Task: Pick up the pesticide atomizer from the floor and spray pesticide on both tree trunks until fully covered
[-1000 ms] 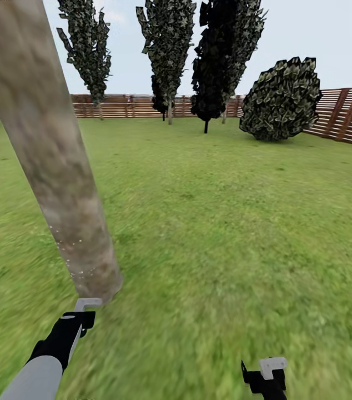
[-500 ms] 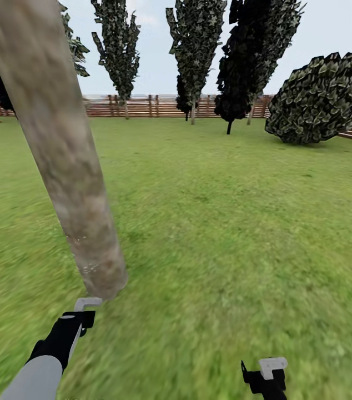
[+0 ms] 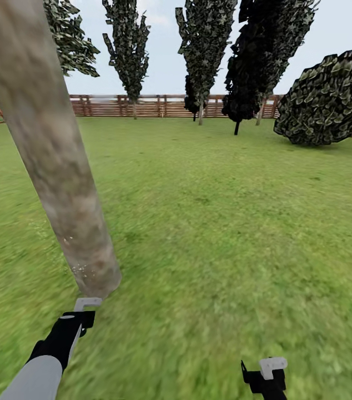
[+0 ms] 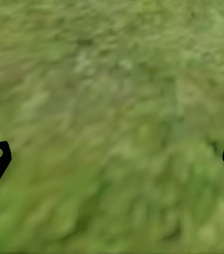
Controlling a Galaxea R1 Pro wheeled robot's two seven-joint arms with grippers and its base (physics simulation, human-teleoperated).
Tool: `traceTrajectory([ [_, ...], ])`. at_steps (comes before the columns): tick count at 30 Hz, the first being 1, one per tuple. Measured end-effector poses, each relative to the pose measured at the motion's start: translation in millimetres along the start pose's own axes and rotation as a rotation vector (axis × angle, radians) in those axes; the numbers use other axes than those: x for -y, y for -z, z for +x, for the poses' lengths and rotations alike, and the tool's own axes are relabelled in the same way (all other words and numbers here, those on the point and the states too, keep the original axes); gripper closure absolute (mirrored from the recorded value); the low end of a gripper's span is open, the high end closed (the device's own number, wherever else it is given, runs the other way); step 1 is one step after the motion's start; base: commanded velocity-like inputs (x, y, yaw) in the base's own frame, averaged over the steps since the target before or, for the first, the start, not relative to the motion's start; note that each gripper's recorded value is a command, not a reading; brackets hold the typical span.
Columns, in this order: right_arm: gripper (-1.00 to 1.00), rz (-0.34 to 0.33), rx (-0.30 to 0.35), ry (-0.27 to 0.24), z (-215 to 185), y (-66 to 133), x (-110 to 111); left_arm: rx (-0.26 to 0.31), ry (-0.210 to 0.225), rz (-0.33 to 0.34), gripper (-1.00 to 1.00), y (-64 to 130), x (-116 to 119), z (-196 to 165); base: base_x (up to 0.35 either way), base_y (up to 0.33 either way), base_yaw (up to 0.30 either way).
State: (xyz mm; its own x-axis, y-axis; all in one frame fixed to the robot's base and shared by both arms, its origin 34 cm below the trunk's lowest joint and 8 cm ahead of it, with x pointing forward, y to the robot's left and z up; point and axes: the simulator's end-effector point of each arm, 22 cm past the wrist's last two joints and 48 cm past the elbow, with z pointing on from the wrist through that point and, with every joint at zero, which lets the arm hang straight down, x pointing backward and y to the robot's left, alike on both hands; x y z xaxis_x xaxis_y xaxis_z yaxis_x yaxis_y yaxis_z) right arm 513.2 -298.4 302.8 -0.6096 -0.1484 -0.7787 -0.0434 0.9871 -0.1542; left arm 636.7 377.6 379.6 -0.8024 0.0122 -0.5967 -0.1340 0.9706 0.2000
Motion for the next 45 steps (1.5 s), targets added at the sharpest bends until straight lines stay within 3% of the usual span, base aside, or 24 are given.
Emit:
traceTrajectory([
  [5, -1.00, 0.004, 0.001, 0.002, 0, -0.2, 3, 0.012, 0.004, -0.002, 1.00, 0.8, -1, -5, -0.182, -0.172, 0.276],
  [9, -1.00, 0.005, 0.001, 0.002, 0, -0.2, 3, 0.033, 0.011, 0.026, 1.00, 4.1, 21, -21, -0.025, -0.016, 0.144],
  [10, -1.00, 0.004, 0.001, 0.002, 0, -0.2, 3, 0.053, 0.016, 0.021, 1.00, 5.8, 20, -35, 0.000, 0.000, 0.002],
  [11, -1.00, 0.004, 0.001, 0.003, 0, -0.3, 3, 0.009, 0.005, 0.026, 1.00, 11.4, 21, -56, 0.000, 0.000, 0.001],
  [12, -1.00, 0.005, 0.001, 0.003, 0, -0.1, 4, 0.083, 0.003, 0.027, 1.00, 20.3, 22, -117, 0.000, 0.000, 0.000],
  [13, -1.00, 0.005, 0.001, 0.003, 0, -0.1, 4, 0.098, -0.007, 0.024, 1.00, 23.3, 20, -133, 0.000, 0.000, 0.000],
  [15, -1.00, 0.005, 0.001, 0.004, 0, -0.2, 5, 0.065, -0.026, 0.023, 1.00, 22.1, 14, -126, 0.000, 0.000, 0.000],
  [19, -1.00, 0.005, 0.001, 0.004, 0, -0.3, 5, 0.046, -0.038, 0.061, 1.00, 21.3, -46, -133, 0.000, 0.000, 0.000],
  [22, -1.00, 0.005, 0.000, 0.004, 0, -0.1, 4, 0.038, -0.043, 0.041, 1.00, 22.0, -87, -130, 0.000, 0.000, 0.000],
  [25, -1.00, 0.005, -0.001, 0.004, 1, 0.1, 4, 0.033, -0.039, 0.027, 1.00, 22.2, -102, -127, 0.000, 0.000, 0.000],
  [27, -1.00, 0.005, -0.001, 0.004, 1, 0.0, 5, 0.034, -0.034, 0.044, 1.00, 21.7, -92, -127, 0.000, 0.000, 0.000],
  [31, -1.00, 0.006, -0.001, 0.004, 1, 0.0, 5, 0.047, -0.043, 0.114, 1.00, 23.2, -39, -136, 0.000, 0.000, 0.000],
  [32, -1.00, 0.006, 0.000, 0.004, 0, 0.0, 5, 0.054, -0.049, 0.112, 1.00, 24.6, -39, -143, 0.000, 0.000, 0.000],
  [34, -1.00, 0.006, 0.000, 0.004, 0, 0.0, 5, 0.053, -0.061, 0.051, 1.00, 26.6, -81, -150, 0.000, 0.000, 0.000],
  [35, -1.00, 0.006, -0.001, 0.003, 1, 0.0, 5, 0.045, -0.046, 0.026, 1.00, 27.8, -113, -147, 0.000, 0.000, 0.000],
  [36, -1.00, 0.006, 0.000, 0.004, 0, 0.0, 5, 0.040, -0.061, 0.028, 1.00, 28.9, -123, -143, -0.042, 0.000, 0.000],
  [39, -1.00, 0.006, -0.001, 0.004, 1, 0.0, 5, 0.039, -0.057, 0.054, 1.00, 28.3, -113, -142, -0.210, 0.000, 0.000],
  [42, -1.00, 0.007, -0.001, 0.004, 1, 0.2, 5, 0.052, -0.096, 0.131, 1.00, 28.9, -53, -153, -0.108, 0.000, 0.000],
  [45, -1.00, 0.007, 0.000, 0.004, 1, 0.1, 5, 0.079, -0.112, 0.177, 1.00, 36.2, -13, -170, -0.015, 0.000, 0.000],
])
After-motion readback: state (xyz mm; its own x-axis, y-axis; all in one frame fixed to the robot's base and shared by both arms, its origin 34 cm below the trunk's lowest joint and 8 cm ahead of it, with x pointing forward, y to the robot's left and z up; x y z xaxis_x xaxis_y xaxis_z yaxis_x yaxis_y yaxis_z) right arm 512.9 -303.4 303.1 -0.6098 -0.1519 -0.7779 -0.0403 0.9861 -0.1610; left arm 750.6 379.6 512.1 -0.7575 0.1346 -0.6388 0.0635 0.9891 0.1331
